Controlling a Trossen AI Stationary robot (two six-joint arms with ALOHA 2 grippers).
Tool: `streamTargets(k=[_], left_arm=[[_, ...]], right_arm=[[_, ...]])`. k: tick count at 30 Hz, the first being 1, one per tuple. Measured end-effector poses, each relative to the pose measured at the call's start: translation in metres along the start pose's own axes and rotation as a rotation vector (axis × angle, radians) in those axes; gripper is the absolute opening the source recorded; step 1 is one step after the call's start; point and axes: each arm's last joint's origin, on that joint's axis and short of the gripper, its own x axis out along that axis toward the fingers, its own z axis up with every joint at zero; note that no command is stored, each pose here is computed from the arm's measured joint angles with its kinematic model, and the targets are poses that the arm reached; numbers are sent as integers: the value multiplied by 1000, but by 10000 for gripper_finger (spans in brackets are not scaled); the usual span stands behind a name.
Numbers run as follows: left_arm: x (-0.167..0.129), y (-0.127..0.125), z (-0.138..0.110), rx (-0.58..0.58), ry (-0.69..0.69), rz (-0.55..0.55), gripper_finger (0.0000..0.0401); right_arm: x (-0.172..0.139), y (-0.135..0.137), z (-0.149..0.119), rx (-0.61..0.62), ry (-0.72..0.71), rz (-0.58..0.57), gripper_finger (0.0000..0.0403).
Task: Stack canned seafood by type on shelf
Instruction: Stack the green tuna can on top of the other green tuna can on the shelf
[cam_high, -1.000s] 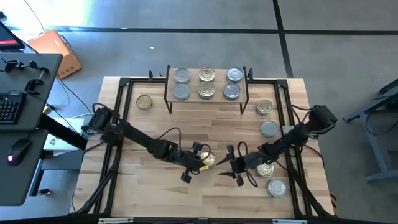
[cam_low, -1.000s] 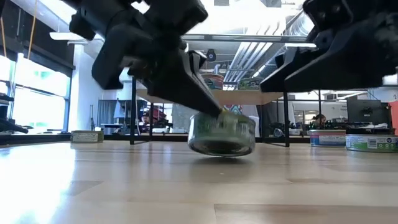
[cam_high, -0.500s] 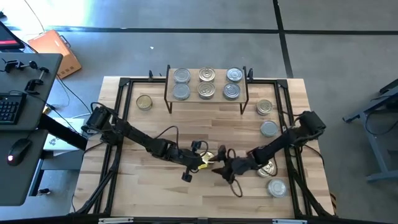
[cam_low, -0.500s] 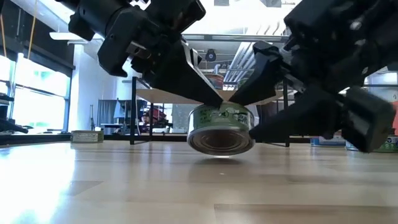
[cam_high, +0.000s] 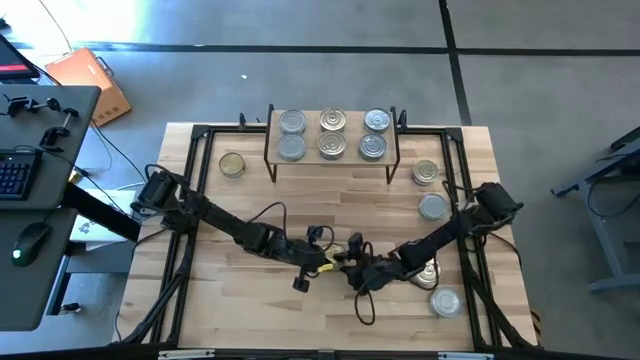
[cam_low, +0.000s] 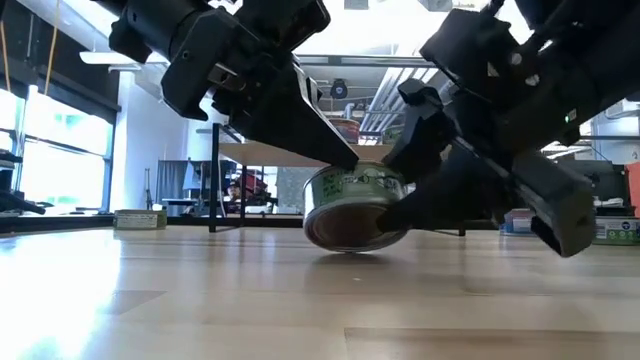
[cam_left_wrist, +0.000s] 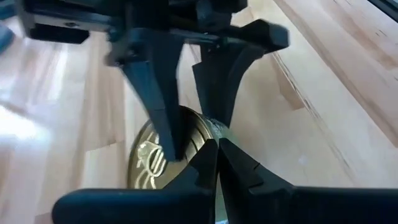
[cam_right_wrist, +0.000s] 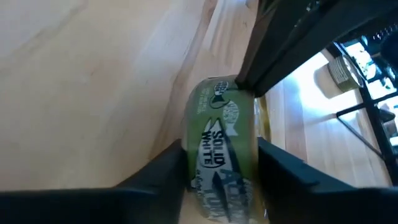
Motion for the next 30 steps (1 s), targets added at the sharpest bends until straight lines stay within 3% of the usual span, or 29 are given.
streamTargets(k=[2, 10, 16, 20, 24, 30], left_arm=[[-5, 0, 2, 10, 14, 3, 1], [-40, 0, 4, 28, 164, -53, 11], [-60, 1, -8, 16, 246, 105, 9], [-60, -5, -28, 6, 104, 106, 5], [-59, -8, -51, -30, -31, 106, 5], [-63, -8, -68, -59, -121, 111, 5]], right_arm=[[0, -1, 3, 37, 8, 1, 122], [-16, 1, 19, 93, 81, 20, 122], [-56, -25, 42, 126, 116, -44, 122], [-88, -72, 58, 177, 119, -191, 122], [-113, -147, 72, 284, 153, -318, 122], [-113, -258, 48, 310, 379, -434, 122]])
